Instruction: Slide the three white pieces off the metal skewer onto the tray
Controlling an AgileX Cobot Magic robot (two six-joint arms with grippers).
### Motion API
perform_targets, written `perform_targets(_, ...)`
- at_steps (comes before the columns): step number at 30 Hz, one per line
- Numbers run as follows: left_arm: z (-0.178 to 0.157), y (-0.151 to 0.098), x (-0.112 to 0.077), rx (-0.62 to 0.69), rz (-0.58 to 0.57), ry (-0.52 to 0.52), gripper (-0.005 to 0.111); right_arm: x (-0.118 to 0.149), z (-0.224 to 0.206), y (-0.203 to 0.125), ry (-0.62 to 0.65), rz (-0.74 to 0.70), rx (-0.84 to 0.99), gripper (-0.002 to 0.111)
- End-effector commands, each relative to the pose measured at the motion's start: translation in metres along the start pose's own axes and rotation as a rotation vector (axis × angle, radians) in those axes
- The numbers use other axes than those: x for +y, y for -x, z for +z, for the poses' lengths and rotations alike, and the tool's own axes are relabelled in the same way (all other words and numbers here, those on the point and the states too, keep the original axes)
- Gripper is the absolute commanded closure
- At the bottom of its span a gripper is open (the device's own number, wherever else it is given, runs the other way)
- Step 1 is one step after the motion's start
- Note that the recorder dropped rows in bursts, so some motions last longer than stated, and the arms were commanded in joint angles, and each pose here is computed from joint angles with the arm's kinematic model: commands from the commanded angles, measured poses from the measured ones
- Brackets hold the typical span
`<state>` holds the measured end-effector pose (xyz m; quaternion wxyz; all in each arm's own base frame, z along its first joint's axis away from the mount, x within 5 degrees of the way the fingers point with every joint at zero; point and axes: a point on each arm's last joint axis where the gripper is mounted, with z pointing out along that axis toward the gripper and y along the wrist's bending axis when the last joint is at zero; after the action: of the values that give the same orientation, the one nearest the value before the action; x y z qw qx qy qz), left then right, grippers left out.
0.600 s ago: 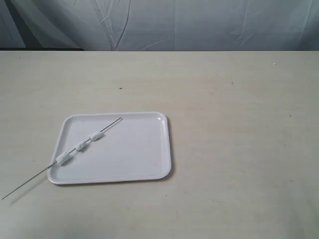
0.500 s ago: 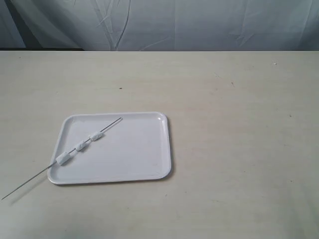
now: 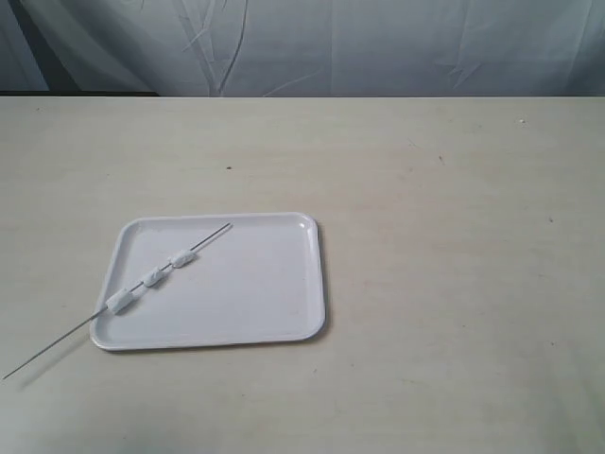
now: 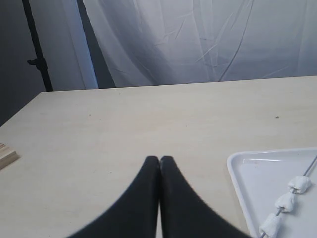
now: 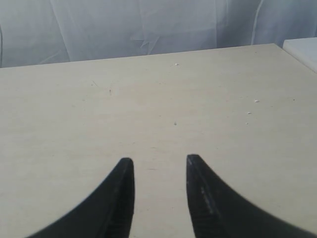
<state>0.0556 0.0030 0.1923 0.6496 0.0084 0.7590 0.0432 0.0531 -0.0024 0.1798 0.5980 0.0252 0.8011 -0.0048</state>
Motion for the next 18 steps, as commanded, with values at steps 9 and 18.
perform_targets(9,0.0,0.0,0.003,-0.007,0.129,0.031,0.107,-0.001,0.0,0.001,-0.006,-0.025,-0.019,0.074)
perform_targets(18,-0.008,0.037,0.003,-0.425,0.025,0.039,0.107,0.002,-0.009,0.039,0.024,0.005,-0.445,0.074)
